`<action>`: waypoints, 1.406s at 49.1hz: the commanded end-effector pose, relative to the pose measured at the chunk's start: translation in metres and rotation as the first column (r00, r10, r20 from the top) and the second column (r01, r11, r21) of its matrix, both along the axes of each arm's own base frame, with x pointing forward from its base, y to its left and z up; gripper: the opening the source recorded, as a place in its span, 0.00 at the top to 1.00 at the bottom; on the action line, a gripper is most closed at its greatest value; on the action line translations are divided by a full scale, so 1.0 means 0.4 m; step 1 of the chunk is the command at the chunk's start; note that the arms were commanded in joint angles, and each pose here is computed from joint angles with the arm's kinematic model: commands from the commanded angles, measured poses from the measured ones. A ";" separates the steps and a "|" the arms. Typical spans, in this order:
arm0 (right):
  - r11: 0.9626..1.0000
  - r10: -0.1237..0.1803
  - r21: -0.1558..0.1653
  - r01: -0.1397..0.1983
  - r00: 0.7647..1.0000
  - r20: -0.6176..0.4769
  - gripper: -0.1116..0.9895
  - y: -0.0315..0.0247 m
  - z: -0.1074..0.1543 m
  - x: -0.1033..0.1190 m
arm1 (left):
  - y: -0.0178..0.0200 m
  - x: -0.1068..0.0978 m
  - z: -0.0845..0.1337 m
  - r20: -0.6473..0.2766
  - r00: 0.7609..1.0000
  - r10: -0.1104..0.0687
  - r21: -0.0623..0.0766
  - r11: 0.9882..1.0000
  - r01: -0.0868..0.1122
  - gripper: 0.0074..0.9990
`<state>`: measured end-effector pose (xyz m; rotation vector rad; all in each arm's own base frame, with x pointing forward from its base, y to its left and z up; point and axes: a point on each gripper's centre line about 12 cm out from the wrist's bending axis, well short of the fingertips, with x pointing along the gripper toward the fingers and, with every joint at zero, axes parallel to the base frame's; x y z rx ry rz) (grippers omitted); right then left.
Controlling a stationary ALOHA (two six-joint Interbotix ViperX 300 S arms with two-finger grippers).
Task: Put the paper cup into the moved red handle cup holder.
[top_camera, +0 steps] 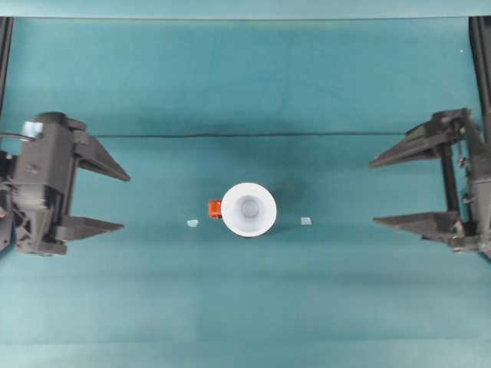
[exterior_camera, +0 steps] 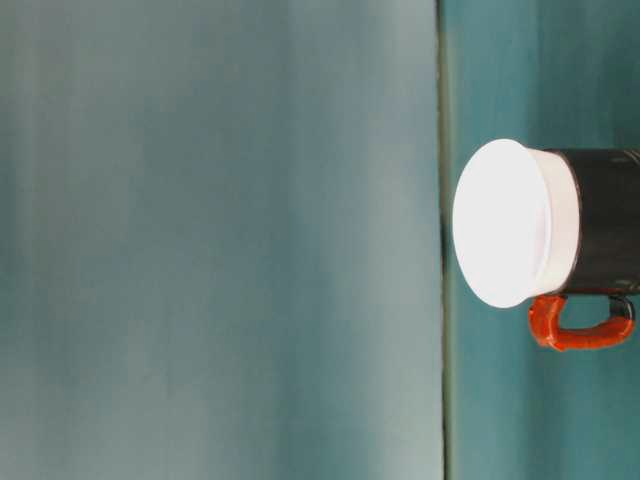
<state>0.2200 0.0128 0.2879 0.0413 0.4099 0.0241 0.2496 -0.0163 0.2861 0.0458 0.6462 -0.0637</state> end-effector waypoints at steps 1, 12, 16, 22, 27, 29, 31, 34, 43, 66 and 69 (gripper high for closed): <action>1.000 -0.005 0.009 0.005 1.000 0.021 0.10 -0.002 0.010 -0.004 | -0.0015 0.000 0.022 0.034 0.999 -0.002 -0.002 1.000 0.002 0.08; 1.000 -0.006 0.013 0.006 1.000 0.013 0.10 -0.002 -0.002 -0.009 | -0.0019 0.004 0.022 0.032 0.999 0.004 -0.009 1.000 -0.003 0.08; 1.000 -0.006 0.013 0.006 1.000 0.012 0.10 -0.002 -0.003 -0.009 | -0.0018 0.004 0.021 0.030 1.000 0.006 -0.012 1.000 -0.005 0.08; 1.000 -0.006 0.013 0.006 1.000 0.012 0.10 -0.002 -0.003 -0.009 | -0.0018 0.003 0.021 0.032 0.999 0.006 -0.012 1.000 -0.005 0.08; 1.000 -0.007 0.015 0.007 1.000 0.011 0.10 -0.002 -0.003 -0.009 | -0.0018 0.004 0.021 0.030 1.000 0.006 -0.012 1.000 -0.005 0.08; 1.000 -0.007 0.016 0.007 1.000 0.011 0.10 -0.002 -0.004 -0.009 | -0.0018 0.004 0.021 0.030 1.000 0.006 -0.012 1.000 -0.005 0.08; 1.000 -0.007 0.017 0.007 1.000 0.011 0.10 -0.002 -0.004 -0.009 | -0.0019 0.005 0.020 0.029 1.000 0.006 -0.012 1.000 -0.005 0.08; 1.000 -0.007 0.016 0.006 1.000 0.011 0.10 -0.002 -0.005 -0.010 | -0.0019 0.005 0.020 0.029 1.000 0.006 -0.012 1.000 -0.005 0.08; 1.000 -0.010 0.029 0.010 1.000 0.011 0.10 -0.001 -0.015 -0.011 | -0.0019 0.005 0.021 0.029 1.000 0.006 -0.012 1.000 -0.005 0.08; 0.999 -0.017 0.051 0.016 1.000 0.014 0.10 -0.001 -0.020 -0.011 | -0.0017 0.003 0.015 0.021 1.000 0.007 -0.012 1.000 -0.006 0.08; 0.999 -0.017 0.050 0.016 1.000 0.012 0.10 -0.001 -0.022 -0.012 | -0.0017 0.003 0.015 0.021 1.000 0.007 -0.012 1.000 -0.006 0.08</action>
